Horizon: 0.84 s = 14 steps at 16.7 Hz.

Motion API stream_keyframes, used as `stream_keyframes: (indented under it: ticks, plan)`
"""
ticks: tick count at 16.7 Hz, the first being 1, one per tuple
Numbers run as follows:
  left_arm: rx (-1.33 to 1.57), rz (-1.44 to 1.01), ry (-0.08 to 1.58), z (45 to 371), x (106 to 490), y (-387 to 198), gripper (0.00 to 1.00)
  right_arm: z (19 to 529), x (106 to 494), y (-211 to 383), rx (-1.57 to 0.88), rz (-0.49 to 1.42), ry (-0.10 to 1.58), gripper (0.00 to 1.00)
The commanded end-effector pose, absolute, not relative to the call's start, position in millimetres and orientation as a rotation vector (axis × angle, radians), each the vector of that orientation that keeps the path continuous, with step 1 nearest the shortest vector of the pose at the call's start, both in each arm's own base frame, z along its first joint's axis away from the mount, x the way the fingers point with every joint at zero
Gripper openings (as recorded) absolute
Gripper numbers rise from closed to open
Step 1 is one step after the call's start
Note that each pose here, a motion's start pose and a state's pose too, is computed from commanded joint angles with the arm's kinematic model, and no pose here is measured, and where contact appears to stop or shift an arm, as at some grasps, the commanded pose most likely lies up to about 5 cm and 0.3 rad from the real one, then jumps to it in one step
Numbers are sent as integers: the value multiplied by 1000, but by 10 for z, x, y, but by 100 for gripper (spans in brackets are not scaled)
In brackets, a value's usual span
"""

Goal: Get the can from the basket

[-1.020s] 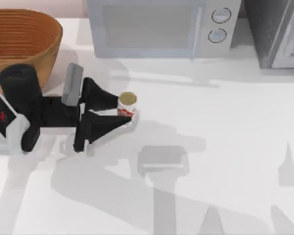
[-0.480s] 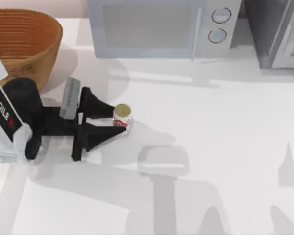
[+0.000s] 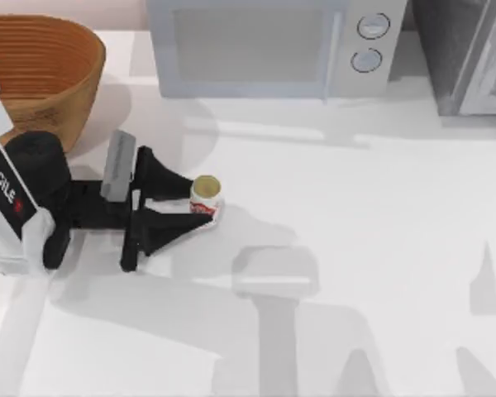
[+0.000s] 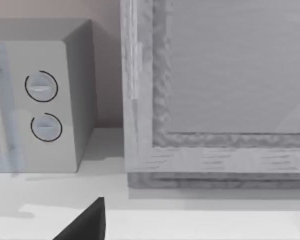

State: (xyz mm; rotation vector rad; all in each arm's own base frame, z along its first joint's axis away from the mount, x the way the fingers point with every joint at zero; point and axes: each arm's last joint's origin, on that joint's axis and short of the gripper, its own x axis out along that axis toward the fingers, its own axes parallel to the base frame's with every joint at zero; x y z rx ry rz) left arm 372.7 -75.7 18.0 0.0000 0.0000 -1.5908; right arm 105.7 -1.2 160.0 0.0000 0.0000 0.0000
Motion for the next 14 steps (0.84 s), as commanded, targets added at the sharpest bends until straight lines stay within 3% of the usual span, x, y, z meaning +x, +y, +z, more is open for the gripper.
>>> stream_keyframes:
  ticks: [8, 14]
  plan:
    - [0, -1591, 0, 180, 3727, -757, 98, 1600, 1057, -12, 0, 0, 0, 100]
    - [0, -1591, 0, 180, 3727, -757, 100, 1600, 1057, -12, 0, 0, 0, 100]
